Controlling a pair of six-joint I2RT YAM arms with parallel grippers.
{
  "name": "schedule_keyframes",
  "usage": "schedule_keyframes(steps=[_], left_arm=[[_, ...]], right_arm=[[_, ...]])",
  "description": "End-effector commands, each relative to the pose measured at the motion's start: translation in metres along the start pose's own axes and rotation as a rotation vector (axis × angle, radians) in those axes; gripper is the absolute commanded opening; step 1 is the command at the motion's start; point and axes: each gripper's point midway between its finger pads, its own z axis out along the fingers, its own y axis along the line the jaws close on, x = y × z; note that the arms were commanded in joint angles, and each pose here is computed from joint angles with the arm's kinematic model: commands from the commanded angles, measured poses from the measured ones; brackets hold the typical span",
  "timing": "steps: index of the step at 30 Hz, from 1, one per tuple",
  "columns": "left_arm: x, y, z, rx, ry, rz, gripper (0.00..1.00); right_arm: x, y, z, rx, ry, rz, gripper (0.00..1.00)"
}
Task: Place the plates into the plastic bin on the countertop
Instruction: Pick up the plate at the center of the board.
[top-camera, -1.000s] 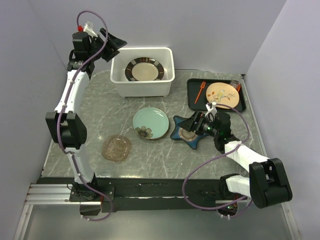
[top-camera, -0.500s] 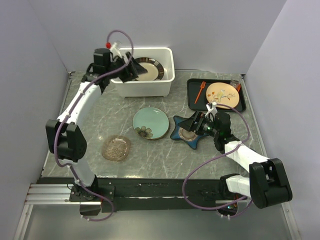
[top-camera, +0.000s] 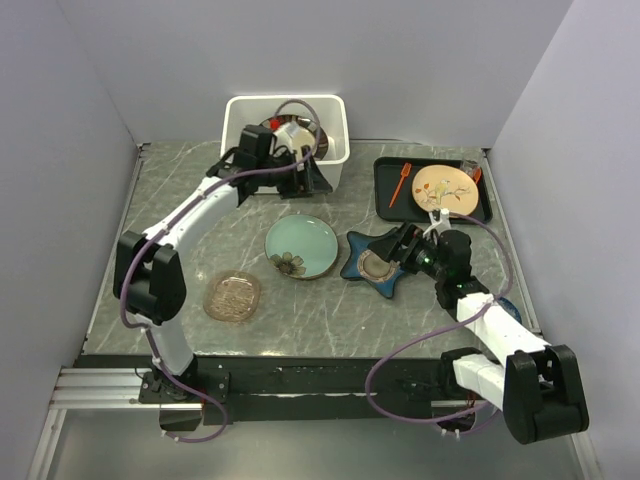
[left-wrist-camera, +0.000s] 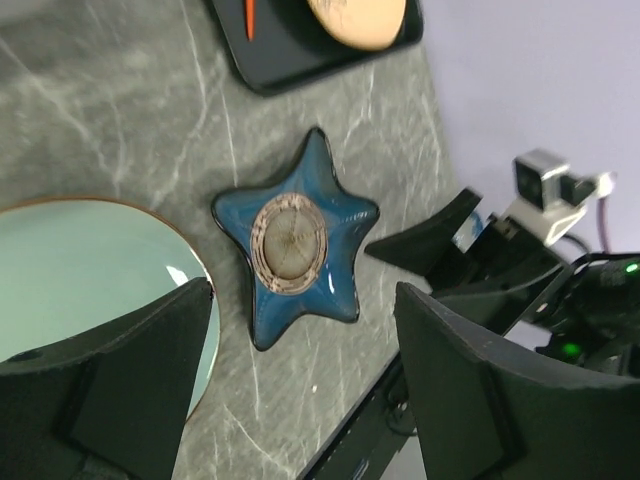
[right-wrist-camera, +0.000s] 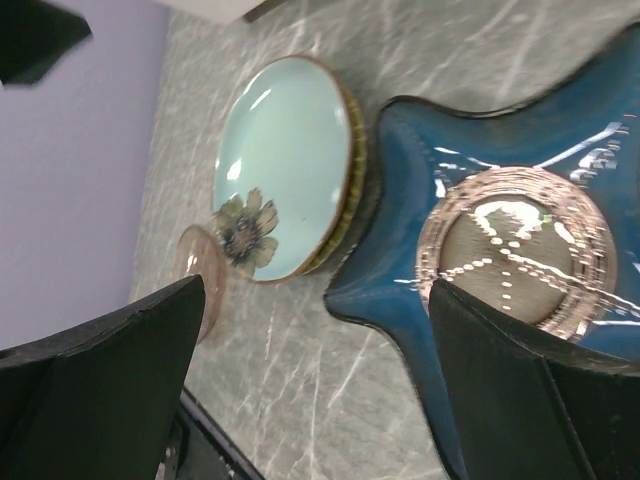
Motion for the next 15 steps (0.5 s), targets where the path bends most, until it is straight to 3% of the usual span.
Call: schedule_keyframes(steps=[1,15], left_arm=[[0.03,0.006,0.028,-0.027,0.087,0.03,0.77],[0.104,0.021,0.078,-0.094,0.265,0.032,0.72]], right_arm=[[-0.008,-0.014,-0.006,0.05,-0.046,0.025,1.0],[-0.011,-0.028,-0.01,0.083,-0.054,0.05,1.0]])
